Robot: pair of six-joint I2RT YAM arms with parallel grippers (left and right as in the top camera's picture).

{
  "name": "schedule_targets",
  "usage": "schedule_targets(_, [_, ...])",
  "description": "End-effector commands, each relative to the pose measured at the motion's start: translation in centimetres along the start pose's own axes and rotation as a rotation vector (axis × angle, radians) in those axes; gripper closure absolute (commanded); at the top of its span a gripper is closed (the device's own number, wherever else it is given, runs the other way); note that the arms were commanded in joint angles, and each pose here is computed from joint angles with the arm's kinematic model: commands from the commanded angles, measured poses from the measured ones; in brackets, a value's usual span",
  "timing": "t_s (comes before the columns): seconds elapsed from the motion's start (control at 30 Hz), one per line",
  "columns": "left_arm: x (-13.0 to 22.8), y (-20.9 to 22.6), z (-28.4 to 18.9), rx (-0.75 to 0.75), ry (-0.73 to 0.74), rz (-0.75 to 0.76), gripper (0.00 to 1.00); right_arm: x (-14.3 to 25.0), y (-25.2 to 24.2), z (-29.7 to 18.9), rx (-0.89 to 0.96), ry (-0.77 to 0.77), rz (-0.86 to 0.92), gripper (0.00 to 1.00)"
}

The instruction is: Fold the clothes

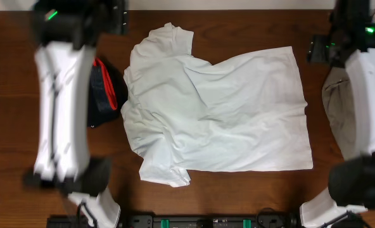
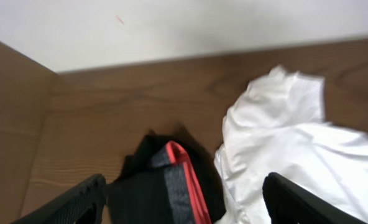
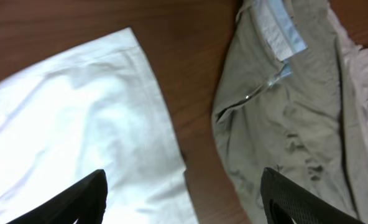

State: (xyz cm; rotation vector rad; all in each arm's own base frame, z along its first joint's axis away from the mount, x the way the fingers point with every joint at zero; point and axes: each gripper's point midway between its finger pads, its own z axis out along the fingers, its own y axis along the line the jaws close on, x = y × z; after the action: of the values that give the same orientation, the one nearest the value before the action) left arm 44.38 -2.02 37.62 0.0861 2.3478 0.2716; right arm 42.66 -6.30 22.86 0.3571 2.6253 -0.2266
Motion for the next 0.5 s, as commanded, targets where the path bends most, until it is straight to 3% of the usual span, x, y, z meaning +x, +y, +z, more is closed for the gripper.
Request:
schedule_targets(0.0, [-0.1,1.9,-8.0,0.019,-0.122,-0.079,0.16,0.0,0.2,-6.0,-0.173,-0.080,0.062,0.22])
schedule_targets(0.23, [4.4,2.9,-15.7,0.084,-0.126,-0.178,0.16,3.5,-0.1,-13.2,-0.272,-0.113,0.070,0.20])
schedule_targets(0.47, [9.4,0.3,-15.2,0.204,0.094,-0.220,0.16,6.8,-0.4,-14.5,-0.271,-0.029,0.082,0.20])
